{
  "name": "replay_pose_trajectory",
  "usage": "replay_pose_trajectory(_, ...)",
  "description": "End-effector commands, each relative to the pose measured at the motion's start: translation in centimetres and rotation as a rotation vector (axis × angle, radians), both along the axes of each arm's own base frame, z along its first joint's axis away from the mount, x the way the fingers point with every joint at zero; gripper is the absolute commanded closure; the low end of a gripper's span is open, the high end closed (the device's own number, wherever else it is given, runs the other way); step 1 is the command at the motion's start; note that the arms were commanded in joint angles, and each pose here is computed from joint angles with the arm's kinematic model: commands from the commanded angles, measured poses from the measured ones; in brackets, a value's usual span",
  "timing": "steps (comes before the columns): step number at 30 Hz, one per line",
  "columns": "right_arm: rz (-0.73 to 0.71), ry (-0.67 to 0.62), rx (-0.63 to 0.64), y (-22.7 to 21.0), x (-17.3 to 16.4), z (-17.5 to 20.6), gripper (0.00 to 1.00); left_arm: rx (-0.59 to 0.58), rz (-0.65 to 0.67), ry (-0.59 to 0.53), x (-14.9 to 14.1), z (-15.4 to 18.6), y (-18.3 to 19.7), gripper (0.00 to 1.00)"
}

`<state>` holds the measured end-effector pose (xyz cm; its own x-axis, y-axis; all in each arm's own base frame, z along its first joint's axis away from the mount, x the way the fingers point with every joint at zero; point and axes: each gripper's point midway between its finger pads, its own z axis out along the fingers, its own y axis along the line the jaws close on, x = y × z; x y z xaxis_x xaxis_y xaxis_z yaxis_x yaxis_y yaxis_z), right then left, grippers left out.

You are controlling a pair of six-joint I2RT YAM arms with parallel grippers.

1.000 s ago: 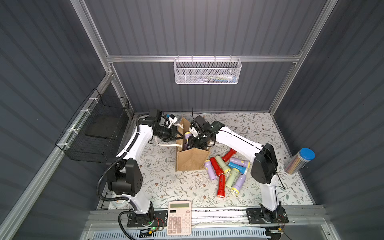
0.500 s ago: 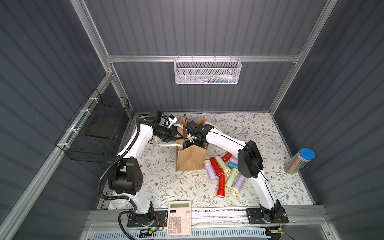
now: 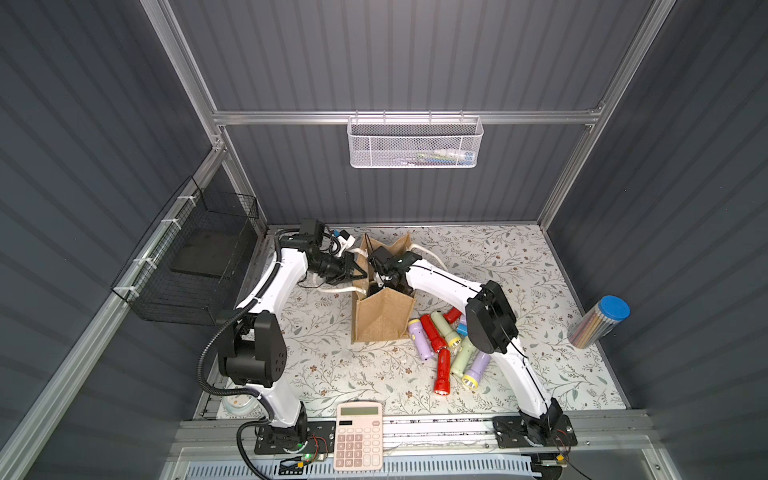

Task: Put the flashlights into the tote bags
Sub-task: Place the flashlight in the canvas bag.

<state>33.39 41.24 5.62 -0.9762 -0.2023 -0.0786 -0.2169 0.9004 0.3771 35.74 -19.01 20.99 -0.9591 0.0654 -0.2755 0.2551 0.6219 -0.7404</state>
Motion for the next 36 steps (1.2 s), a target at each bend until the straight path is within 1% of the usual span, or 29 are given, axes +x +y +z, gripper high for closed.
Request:
replay_pose_trajectory(1, -0.025, 0.020, -0.059, -1.1, 0.0, -1.1, 0.61, -0.001, -0.022, 0.027, -0.6, -0.2, -0.4, 1.00)
replay_pose_trajectory(2, -0.021, 0.019, -0.058, -1.1, -0.1, -1.0, 0.55, -0.001, -0.023, 0.027, -0.6, -0.2, -0.4, 1.00)
replay_pose_trajectory(3, -0.019, 0.017, -0.056, -1.1, 0.0, -1.0, 0.51, -0.001, -0.023, 0.027, -0.6, -0.3, -0.4, 1.00)
replay_pose_trajectory(5, -0.017, 0.011, -0.056, -1.2, 0.0, -0.8, 0.47, 0.003, -0.023, 0.026, -0.7, -0.3, -0.3, 1.00)
replay_pose_trajectory(8, -0.020, -0.009, -0.089, -2.1, 0.1, -0.7, 0.40, 0.013, -0.025, 0.019, -0.8, -0.2, -0.2, 1.00)
replay_pose_trajectory(11, -0.023, -0.021, -0.116, -3.2, -0.2, -0.6, 0.37, 0.022, -0.022, 0.012, -0.7, -0.1, -0.1, 1.00)
replay_pose_trajectory(16, -0.017, -0.024, -0.092, -3.3, -0.6, 0.1, 0.34, 0.040, -0.013, 0.021, -0.6, -0.5, 0.1, 1.00)
replay_pose_trajectory(19, 0.005, -0.026, -0.034, -2.6, -0.9, 1.2, 0.31, 0.063, -0.008, 0.022, -0.6, -0.8, 0.4, 1.00)
replay_pose_trajectory(23, 0.045, -0.044, 0.067, -1.0, -0.8, 2.9, 0.21, 0.072, -0.004, 0.023, -0.5, -0.9, 0.5, 1.00)
replay_pose_trajectory(26, 0.070, -0.068, 0.102, -0.2, -0.4, 3.9, 0.18, 0.087, 0.004, 0.021, -0.4, -1.0, 0.7, 1.00)
replay_pose_trajectory(27, 0.091, -0.056, 0.136, 0.3, -0.8, 4.4, 0.17, 0.093, 0.007, 0.019, -0.4, -1.0, 0.8, 1.00)
replay_pose_trajectory(30, 0.121, -0.082, 0.187, 1.1, -0.6, 5.8, 0.16, 0.139, 0.035, 0.005, 0.0, -1.2, 1.4, 1.00)
replay_pose_trajectory(36, 0.146, -0.134, 0.235, 1.6, -0.4, 8.4, 0.13, 0.151, 0.065, 0.002, 0.4, -1.2, 2.2, 1.00)
